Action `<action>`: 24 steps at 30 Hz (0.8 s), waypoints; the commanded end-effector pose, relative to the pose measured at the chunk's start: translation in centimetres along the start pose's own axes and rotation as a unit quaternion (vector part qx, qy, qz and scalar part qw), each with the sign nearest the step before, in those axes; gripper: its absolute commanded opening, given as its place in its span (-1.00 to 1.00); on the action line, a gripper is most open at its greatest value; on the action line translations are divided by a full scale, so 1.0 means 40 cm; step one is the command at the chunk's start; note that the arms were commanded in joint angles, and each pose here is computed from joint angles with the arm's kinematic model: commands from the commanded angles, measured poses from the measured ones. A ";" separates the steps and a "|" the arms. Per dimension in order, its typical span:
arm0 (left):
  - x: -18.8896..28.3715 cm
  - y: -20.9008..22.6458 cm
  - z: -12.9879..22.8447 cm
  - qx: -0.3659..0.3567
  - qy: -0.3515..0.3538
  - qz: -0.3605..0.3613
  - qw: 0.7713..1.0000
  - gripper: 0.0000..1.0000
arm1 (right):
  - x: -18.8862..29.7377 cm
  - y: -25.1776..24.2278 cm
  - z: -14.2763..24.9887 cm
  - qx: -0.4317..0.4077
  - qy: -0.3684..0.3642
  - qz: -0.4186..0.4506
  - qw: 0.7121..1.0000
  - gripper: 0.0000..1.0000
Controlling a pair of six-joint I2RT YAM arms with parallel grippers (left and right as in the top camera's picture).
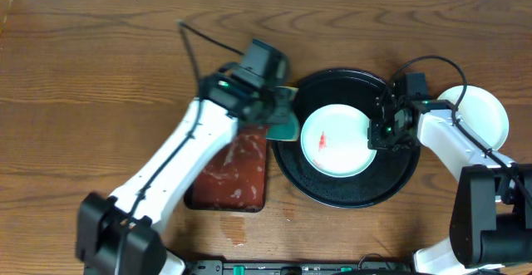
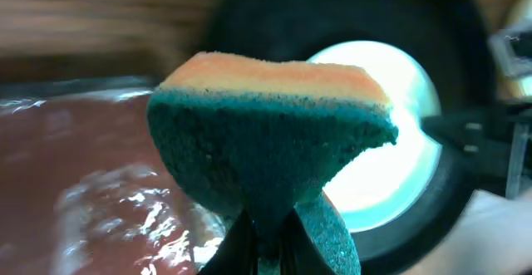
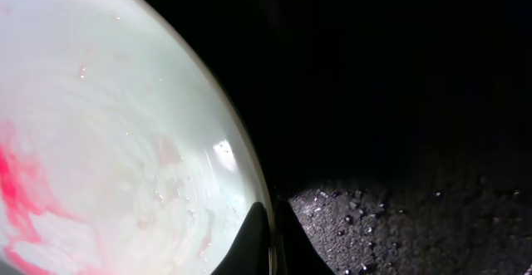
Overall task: Clean dirty plates on tray and stack at the side
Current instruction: 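Carry the sponge with left gripper over to the pale plate, then scrub the pale plate with the sponge while right gripper holds it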
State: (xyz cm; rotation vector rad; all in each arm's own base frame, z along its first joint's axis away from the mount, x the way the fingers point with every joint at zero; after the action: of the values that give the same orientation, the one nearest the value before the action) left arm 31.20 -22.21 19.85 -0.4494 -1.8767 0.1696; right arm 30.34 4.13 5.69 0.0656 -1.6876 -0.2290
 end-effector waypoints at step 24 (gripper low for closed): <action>-0.438 -0.049 0.149 -0.011 0.114 -0.065 0.991 -0.85 | -0.045 0.013 0.039 0.012 0.042 -0.003 0.999 -0.97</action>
State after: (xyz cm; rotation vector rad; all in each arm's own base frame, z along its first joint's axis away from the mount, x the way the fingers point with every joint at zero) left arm 29.10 -34.54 6.71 -0.5822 -1.6348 0.1742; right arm 30.17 4.51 5.20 0.0771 -1.6712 -0.2263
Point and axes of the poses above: each gripper's point midway between its finger pads, its own x axis back along the fingers, its own y axis along the line the jaws close on, z = x × y, the point moved 5 cm from there along x, back along the fingers, and after that the axes turned 2 degrees about -x, right-handed, at the moved point
